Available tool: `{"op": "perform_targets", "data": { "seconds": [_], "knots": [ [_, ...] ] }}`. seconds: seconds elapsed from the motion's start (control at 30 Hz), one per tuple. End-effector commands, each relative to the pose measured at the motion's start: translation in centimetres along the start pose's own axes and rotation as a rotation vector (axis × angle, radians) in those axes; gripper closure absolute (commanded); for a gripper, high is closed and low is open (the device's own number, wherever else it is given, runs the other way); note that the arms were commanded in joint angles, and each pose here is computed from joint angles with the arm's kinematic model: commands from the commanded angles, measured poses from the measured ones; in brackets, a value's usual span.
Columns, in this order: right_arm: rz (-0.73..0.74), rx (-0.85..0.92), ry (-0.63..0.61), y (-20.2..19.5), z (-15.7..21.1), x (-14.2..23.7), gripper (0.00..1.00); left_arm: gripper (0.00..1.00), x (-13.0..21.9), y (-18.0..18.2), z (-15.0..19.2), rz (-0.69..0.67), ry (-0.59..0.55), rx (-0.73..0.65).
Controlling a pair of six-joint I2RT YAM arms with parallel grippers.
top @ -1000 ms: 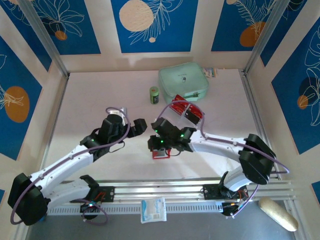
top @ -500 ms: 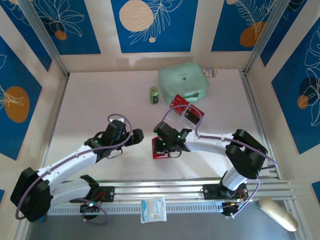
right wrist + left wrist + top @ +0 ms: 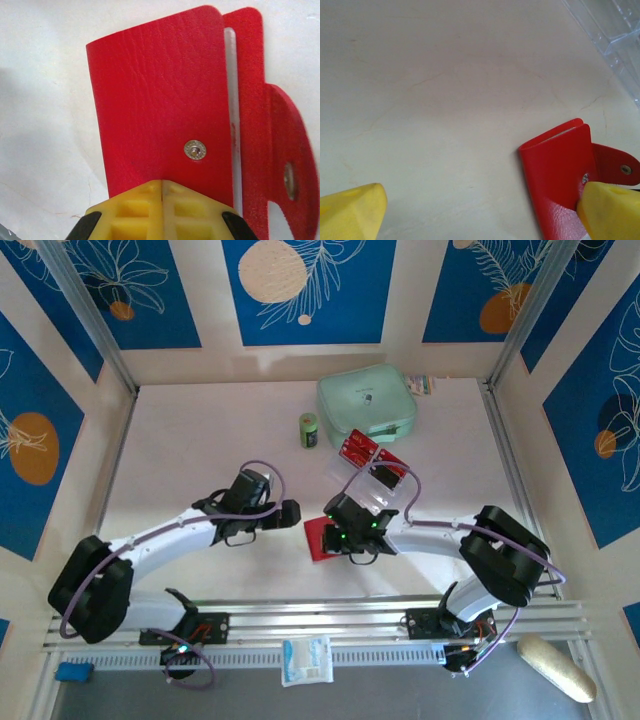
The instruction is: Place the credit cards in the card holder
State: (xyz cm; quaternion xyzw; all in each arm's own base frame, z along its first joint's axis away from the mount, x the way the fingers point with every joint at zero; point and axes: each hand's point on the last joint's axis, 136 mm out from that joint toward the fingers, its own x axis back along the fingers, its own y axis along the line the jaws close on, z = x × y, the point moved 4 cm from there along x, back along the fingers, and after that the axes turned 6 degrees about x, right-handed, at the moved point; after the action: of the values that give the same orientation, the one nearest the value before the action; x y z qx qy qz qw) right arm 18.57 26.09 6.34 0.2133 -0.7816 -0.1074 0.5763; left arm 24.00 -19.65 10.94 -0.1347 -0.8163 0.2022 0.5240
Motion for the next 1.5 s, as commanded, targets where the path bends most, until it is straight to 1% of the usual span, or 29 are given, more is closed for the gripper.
{"op": "perform_targets", "data": {
  "seconds": [0.0,0.27,0.43,0.73,0.93,1.07,1.13,1.3,1.33,1.47],
  "knots": [
    [0.044,-0.035,0.026,-1.5,1.0,0.0,1.0,0.0,-0.3,-1.2,0.1,0.025,0.035,-0.042],
    [0.025,-0.039,0.022,-1.1,0.8,0.0,1.0,0.0,-2.3,-2.2,2.0,-0.015,0.087,-0.092],
    [0.021,-0.041,0.019,-1.1,0.8,0.2,1.0,0.0,-3.4,-2.1,3.3,-0.052,0.102,-0.102],
    [0.001,-0.042,0.01,-0.7,0.5,0.5,1.0,0.0,-5.1,-2.3,4.7,-0.051,0.131,-0.128],
    [-0.02,-0.049,-0.052,-0.9,-0.7,3.3,1.0,0.0,-5.8,-1.4,5.3,-0.118,0.155,-0.174],
    [-0.02,-0.07,-0.092,-2.1,-1.6,5.4,1.0,0.0,-5.9,-1.2,5.5,-0.178,0.175,-0.236],
    [-0.021,-0.074,-0.103,-2.7,-2.0,6.2,1.0,0.0,-5.9,-1.0,5.6,-0.209,0.182,-0.265],
    [-0.007,-0.067,-0.082,-3.8,-2.4,7.1,0.99,0.0,-5.9,-0.6,5.8,-0.273,0.194,-0.328],
    [-0.003,-0.062,-0.074,-3.9,-2.4,7.1,0.96,0.0,-5.9,-0.5,5.8,-0.285,0.193,-0.341],
    [0.008,-0.035,-0.052,-3.9,-2.7,7.0,0.74,0.0,-5.8,-0.3,5.8,-0.327,0.2,-0.378]
  ]
}}
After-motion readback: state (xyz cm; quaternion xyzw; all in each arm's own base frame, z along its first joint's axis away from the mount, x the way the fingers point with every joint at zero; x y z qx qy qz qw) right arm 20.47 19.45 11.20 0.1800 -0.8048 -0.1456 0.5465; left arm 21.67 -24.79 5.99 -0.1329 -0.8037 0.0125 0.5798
